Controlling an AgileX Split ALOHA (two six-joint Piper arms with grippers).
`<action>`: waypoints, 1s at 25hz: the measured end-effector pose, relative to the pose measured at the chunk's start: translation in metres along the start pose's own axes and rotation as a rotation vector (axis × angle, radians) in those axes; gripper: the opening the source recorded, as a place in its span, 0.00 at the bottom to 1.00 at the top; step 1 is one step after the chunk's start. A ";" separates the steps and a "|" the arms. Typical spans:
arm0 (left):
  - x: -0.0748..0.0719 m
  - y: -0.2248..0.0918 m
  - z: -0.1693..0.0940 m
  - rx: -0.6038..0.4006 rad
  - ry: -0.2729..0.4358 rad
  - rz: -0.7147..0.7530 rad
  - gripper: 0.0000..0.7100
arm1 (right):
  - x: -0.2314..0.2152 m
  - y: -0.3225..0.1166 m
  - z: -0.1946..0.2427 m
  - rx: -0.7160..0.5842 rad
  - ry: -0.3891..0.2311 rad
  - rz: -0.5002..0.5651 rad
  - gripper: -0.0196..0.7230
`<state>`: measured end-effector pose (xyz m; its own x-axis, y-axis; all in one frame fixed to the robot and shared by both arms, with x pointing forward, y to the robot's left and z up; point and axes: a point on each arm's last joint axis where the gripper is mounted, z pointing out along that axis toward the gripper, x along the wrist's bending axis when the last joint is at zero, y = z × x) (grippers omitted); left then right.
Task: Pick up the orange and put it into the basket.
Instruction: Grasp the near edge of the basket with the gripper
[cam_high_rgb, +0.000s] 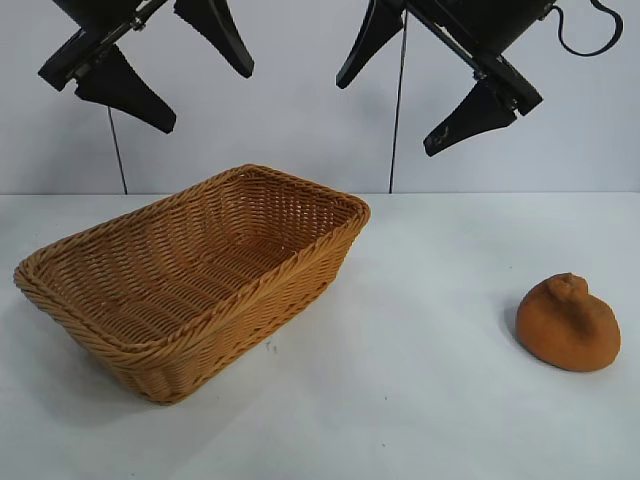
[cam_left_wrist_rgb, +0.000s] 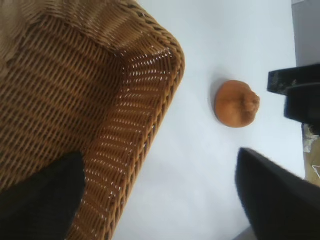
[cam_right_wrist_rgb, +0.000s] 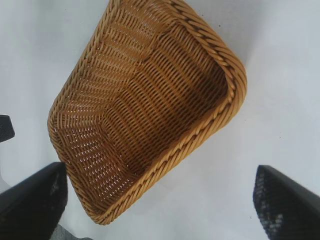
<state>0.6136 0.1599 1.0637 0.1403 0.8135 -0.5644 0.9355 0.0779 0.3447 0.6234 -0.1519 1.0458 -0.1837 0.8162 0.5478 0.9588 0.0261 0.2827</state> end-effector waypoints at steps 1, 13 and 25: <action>0.001 0.000 -0.002 -0.001 0.000 -0.003 0.83 | 0.000 0.000 0.000 0.000 0.001 0.000 0.96; 0.027 -0.021 -0.065 -0.025 0.174 -0.164 0.83 | 0.000 0.000 0.000 0.000 0.001 0.000 0.96; 0.070 -0.079 -0.039 -0.110 0.269 -0.593 0.83 | 0.000 0.000 0.000 0.000 0.003 0.002 0.96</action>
<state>0.5370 0.2330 1.0258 -0.4877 0.7292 -0.4799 0.7887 0.6038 0.1159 0.6233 -0.1516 1.0460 -0.1824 0.8142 0.5511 0.9591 0.0241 0.2819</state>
